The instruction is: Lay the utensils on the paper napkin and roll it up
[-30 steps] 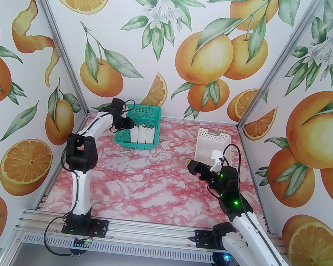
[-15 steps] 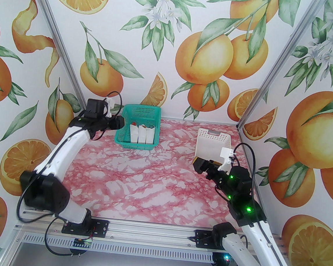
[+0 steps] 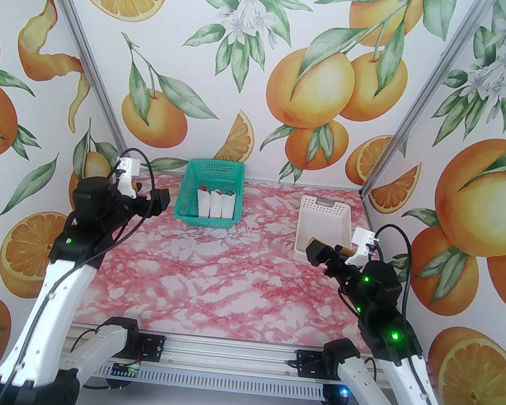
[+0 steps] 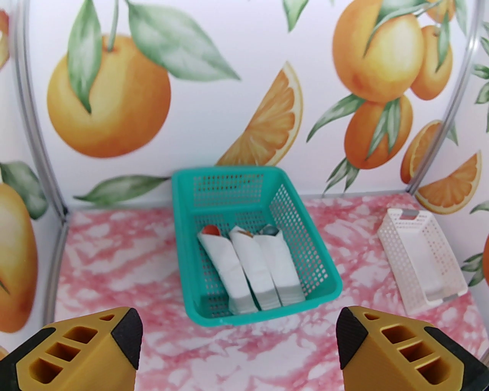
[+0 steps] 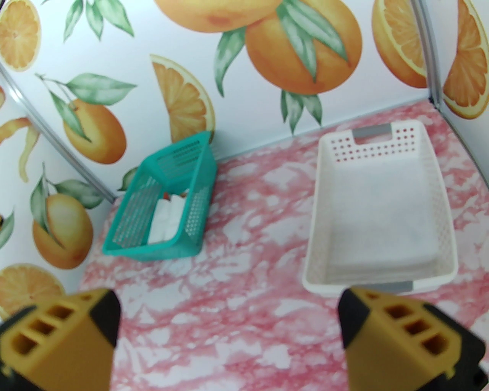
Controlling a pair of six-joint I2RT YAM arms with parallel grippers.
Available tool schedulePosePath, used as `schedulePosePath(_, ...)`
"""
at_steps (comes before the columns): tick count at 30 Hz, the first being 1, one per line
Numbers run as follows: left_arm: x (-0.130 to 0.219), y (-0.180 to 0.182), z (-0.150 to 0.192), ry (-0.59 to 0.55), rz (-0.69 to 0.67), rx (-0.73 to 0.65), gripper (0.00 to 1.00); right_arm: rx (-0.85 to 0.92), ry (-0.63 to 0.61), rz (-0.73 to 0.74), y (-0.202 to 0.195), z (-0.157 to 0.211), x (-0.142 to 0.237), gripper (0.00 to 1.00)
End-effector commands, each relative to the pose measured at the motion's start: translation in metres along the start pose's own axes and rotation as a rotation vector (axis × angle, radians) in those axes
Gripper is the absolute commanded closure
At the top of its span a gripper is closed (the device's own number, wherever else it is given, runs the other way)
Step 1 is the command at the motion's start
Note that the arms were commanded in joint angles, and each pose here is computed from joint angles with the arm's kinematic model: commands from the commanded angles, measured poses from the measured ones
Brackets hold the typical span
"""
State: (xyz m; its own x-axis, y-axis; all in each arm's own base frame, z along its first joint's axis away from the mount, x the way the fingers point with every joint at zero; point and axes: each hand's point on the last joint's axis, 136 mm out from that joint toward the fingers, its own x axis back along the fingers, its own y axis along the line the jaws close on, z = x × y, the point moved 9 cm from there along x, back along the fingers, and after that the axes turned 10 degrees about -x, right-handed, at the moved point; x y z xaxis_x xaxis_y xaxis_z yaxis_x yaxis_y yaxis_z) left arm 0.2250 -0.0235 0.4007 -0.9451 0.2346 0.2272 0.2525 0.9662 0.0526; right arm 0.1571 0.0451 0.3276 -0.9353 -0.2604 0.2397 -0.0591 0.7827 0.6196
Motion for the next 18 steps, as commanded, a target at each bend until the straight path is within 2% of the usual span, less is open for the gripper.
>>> schedulePosePath(1,0.017,-0.001,0.003,-0.049,-0.033,-0.053,0.07,0.017,-0.058,0.073,-0.004,-0.008,0.011,0.00)
schedulePosePath(9,0.054,-0.001,0.008,-0.120,-0.152,-0.110,0.03,0.031,-0.110,0.167,-0.015,-0.008,0.018,0.00)
schedulePosePath(12,0.062,-0.003,0.012,-0.131,-0.151,-0.139,0.02,0.042,-0.128,0.194,-0.019,-0.008,0.018,0.00)
schedulePosePath(18,0.060,-0.007,0.029,-0.134,-0.115,-0.091,0.00,0.075,-0.164,0.246,-0.028,-0.005,0.015,0.00)
